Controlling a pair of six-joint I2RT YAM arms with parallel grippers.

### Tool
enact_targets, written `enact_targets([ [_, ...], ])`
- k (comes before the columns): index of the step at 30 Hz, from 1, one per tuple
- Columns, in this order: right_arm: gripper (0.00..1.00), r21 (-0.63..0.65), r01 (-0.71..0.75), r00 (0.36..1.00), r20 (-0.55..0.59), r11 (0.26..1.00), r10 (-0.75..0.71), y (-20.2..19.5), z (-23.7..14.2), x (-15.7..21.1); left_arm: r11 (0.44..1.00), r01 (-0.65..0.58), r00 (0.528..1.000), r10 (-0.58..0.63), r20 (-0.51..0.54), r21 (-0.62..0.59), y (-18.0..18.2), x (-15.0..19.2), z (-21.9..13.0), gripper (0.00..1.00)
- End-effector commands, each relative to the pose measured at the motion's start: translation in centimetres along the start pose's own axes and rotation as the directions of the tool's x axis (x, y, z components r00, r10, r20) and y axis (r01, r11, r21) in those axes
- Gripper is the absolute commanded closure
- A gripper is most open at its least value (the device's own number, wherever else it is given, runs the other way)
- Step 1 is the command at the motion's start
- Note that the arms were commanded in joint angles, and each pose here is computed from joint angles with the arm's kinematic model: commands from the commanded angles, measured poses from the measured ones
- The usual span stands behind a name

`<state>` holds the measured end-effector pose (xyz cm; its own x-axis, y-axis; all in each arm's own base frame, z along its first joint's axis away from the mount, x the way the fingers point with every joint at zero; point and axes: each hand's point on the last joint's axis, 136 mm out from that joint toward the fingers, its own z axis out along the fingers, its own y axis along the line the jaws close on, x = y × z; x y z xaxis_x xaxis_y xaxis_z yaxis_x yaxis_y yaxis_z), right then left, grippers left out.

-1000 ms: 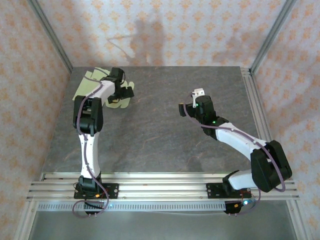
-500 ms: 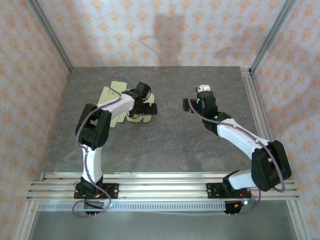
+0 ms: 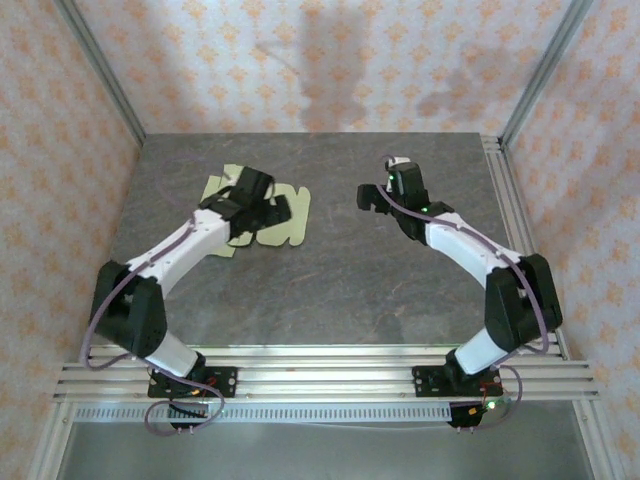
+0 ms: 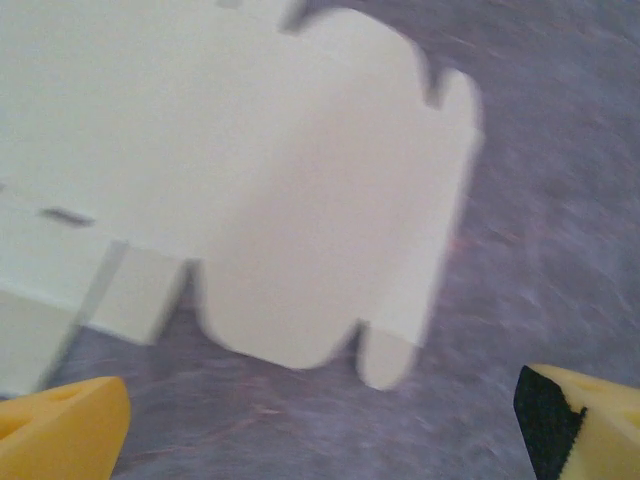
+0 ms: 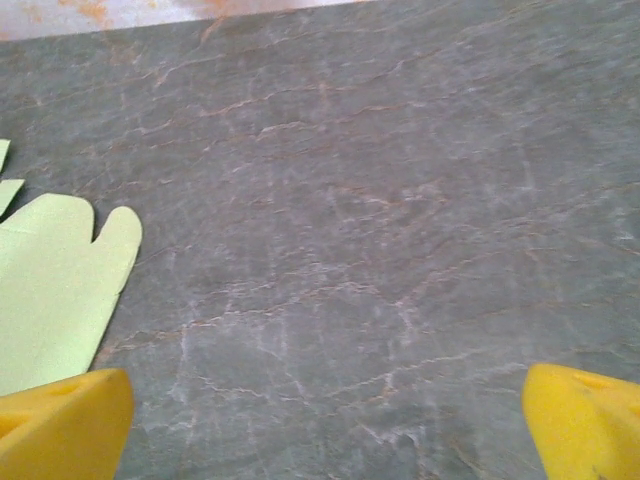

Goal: Fold the paper box

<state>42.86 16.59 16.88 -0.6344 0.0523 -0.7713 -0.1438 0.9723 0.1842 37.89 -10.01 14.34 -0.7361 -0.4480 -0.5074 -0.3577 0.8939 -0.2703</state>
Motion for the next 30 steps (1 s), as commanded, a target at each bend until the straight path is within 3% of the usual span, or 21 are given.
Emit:
enact_targets([
  [1,0.01,-0.072,0.021,0.999,-0.029,0.997,-0.023,2.7,0.4,-0.3,0.954,0.263,0.965,-0.258,0.052,-0.146,6.6,-0.1,0.8,0.0],
  [5,0.01,-0.09,0.03,0.999,-0.033,0.995,-0.033,3.9,1.0,-0.3,0.913,0.387,0.922,-0.381,0.069,-0.127,9.0,-1.5,1.7,0.0],
  [10,0.0,-0.108,0.015,0.997,-0.068,0.994,-0.022,4.5,1.6,0.5,0.921,0.355,0.934,-0.357,0.021,-0.159,8.1,-3.6,4.9,0.03],
  [18,0.01,-0.068,0.018,0.998,-0.062,0.998,-0.022,3.5,0.7,1.1,0.927,0.316,0.941,-0.334,-0.057,-0.202,6.7,-5.4,9.6,0.21],
  [22,0.01,-0.046,0.018,0.998,-0.062,0.999,-0.021,3.1,0.4,1.1,0.945,0.249,0.947,-0.283,-0.151,-0.211,6.4,-4.0,11.9,0.35],
  [30,0.01,-0.033,0.018,0.999,-0.05,0.999,-0.02,3.0,0.2,0.3,0.988,0.059,0.92,-0.11,-0.377,-0.146,5.9,1.6,13.2,0.42],
])
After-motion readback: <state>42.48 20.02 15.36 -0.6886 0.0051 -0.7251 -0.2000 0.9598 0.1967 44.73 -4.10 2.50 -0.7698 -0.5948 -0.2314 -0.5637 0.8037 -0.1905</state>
